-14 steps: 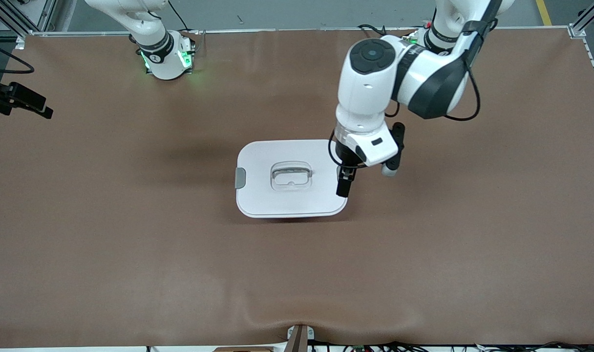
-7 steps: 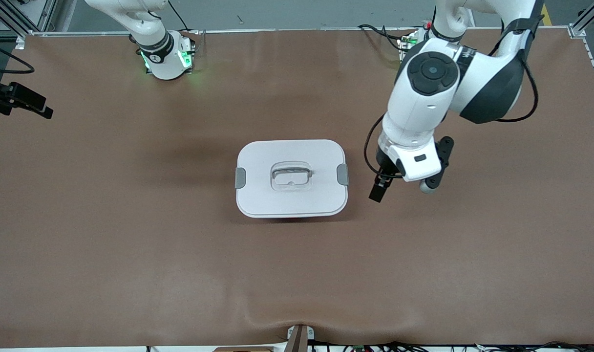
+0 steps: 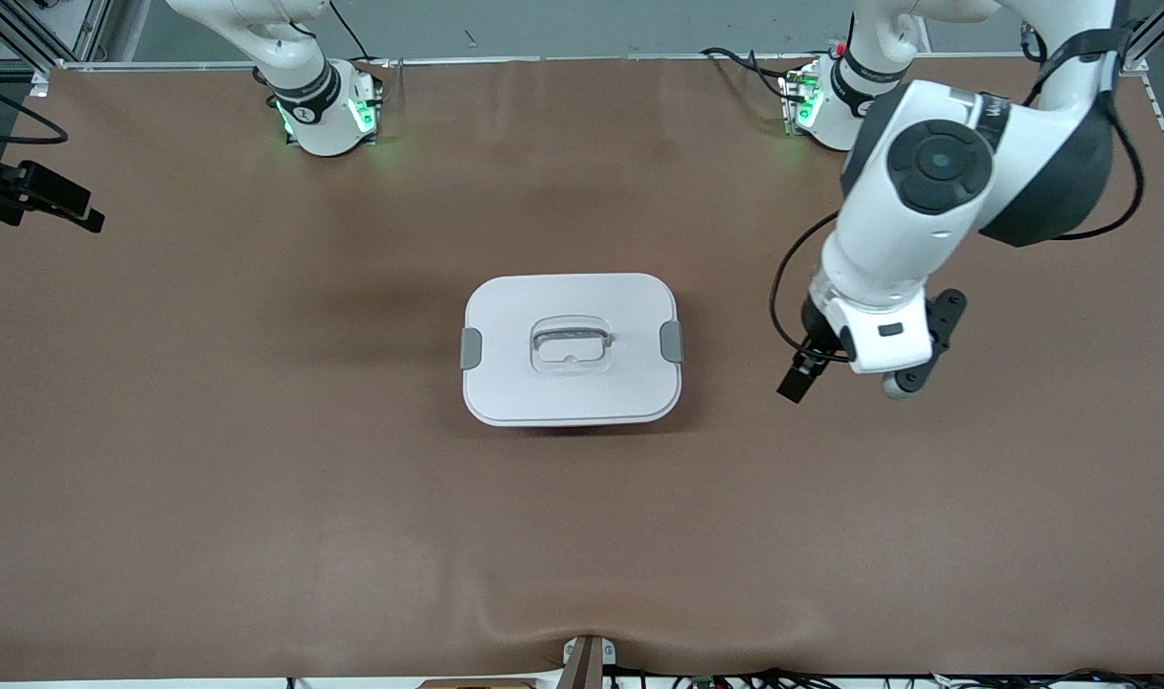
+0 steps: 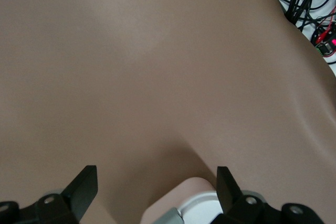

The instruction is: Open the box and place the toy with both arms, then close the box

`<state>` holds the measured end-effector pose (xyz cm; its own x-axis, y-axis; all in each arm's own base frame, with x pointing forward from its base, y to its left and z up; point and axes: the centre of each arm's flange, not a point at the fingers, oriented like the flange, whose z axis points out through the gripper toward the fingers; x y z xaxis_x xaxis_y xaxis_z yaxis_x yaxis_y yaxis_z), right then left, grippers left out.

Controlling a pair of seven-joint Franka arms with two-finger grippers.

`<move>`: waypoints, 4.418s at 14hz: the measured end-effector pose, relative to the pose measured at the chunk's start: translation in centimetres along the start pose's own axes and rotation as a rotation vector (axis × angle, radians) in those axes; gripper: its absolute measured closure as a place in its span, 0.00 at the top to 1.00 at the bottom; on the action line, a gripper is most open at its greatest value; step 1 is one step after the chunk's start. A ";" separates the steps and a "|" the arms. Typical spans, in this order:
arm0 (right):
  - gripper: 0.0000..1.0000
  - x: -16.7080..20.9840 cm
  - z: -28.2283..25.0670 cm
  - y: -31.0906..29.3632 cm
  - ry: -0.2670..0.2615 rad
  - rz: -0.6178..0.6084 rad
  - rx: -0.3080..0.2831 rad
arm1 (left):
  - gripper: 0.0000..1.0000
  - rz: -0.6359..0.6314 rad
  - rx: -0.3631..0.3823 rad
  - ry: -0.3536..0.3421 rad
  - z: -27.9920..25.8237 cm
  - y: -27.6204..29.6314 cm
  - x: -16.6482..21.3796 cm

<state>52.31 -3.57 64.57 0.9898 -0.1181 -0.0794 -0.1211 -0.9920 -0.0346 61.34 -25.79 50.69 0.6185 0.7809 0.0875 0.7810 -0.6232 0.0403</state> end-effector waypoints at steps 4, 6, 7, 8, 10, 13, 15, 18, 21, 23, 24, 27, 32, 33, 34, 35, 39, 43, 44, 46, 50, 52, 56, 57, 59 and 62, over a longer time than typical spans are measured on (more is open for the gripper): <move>1.00 0.0 0.0 0.0 0.000 0.000 0.000 | 1.00 0.065 0.002 -0.006 -0.2 -1.9 5.1; 1.00 0.0 0.0 0.1 0.000 0.002 0.000 | 1.00 0.119 -0.005 -0.006 -0.7 -3.0 7.4; 1.00 0.0 0.0 0.1 0.000 0.002 0.000 | 1.00 0.145 -0.007 -0.017 -0.9 -3.5 8.3; 1.00 0.0 0.0 0.1 0.000 0.002 0.000 | 1.00 0.166 -0.006 -0.035 -1.0 -4.1 9.2; 1.00 0.0 0.0 0.1 0.000 0.001 0.000 | 1.00 0.194 -0.020 -0.072 -1.1 -5.2 11.1; 1.00 0.0 0.0 0.1 0.000 0.001 0.000 | 1.00 0.227 -0.013 -0.089 -2.3 -6.8 12.3; 1.00 0.0 0.0 0.1 0.000 0.001 0.000 | 1.00 0.260 0.002 -0.091 -4.6 -7.8 11.7; 1.00 0.0 0.0 0.1 0.001 0.001 0.000 | 1.00 0.306 0.034 -0.095 -8.5 -10.4 10.8; 1.00 0.0 0.0 0.1 0.000 0.001 0.000 | 1.00 0.411 0.060 -0.105 -11.2 -13.1 11.0; 1.00 0.0 0.0 0.1 0.000 0.002 0.000 | 1.00 0.472 0.068 -0.110 -12.4 -14.7 11.8; 1.00 0.0 0.0 0.1 0.000 0.001 0.000 | 1.00 0.504 0.075 -0.117 -12.8 -15.5 12.1; 1.00 0.0 0.0 0.1 0.000 0.001 0.000 | 1.00 0.620 0.047 -0.147 -14.7 -17.3 12.1; 1.00 0.0 0.0 0.1 0.000 0.003 0.000 | 1.00 0.819 -0.001 -0.151 -17.7 -20.1 12.2; 1.00 0.0 0.0 0.1 0.000 0.003 0.000 | 1.00 0.866 -0.007 -0.146 -18.1 -20.4 12.1; 1.00 0.0 0.0 0.1 0.000 0.003 0.000 | 1.00 0.904 -0.010 -0.146 -18.3 -20.6 12.1; 1.00 0.0 0.0 0.2 0.001 0.003 0.000 | 1.00 0.928 -0.011 -0.149 -18.2 -20.9 12.4; 1.00 0.0 -0.1 0.3 0.001 0.006 0.001 | 1.00 0.945 0.004 -0.187 -16.3 -21.6 13.6; 1.00 0.0 -0.1 0.3 0.001 0.007 0.001 | 1.00 0.947 0.012 -0.202 -15.2 -21.2 13.8; 1.00 0.0 -0.1 0.3 0.001 0.007 0.001 | 1.00 0.947 0.012 -0.201 -15.1 -21.1 13.8; 1.00 0.0 -0.1 0.4 0.001 0.008 0.001 | 1.00 0.947 0.010 -0.197 -15.0 -21.0 13.8; 1.00 0.0 -0.1 0.4 0.002 0.009 0.001 | 1.00 0.945 0.009 -0.197 -14.8 -21.0 13.9; 1.00 0.0 -0.2 0.4 0.003 0.009 0.001 | 1.00 0.944 0.010 -0.197 -14.8 -21.0 13.9; 1.00 0.0 -0.2 0.4 0.005 0.009 0.001 | 1.00 0.942 0.027 -0.192 -14.5 -21.1 14.0; 1.00 0.0 -0.2 0.4 0.005 0.009 0.001 | 1.00 0.940 0.032 -0.190 -14.5 -21.1 14.0; 1.00 0.0 -0.2 0.4 0.005 0.009 0.001 | 1.00 0.940 0.035 -0.189 -14.4 -21.1 14.1; 1.00 0.0 -0.3 0.4 0.006 0.009 0.001 | 1.00 0.939 0.035 -0.188 -14.4 -21.1 14.1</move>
<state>52.29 -4.00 64.86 0.9891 -0.1276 -0.0736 -0.1305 -0.9908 -0.0351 52.33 -2.28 65.43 0.9949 -0.0410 -0.0922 -0.0408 -0.9992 0.0046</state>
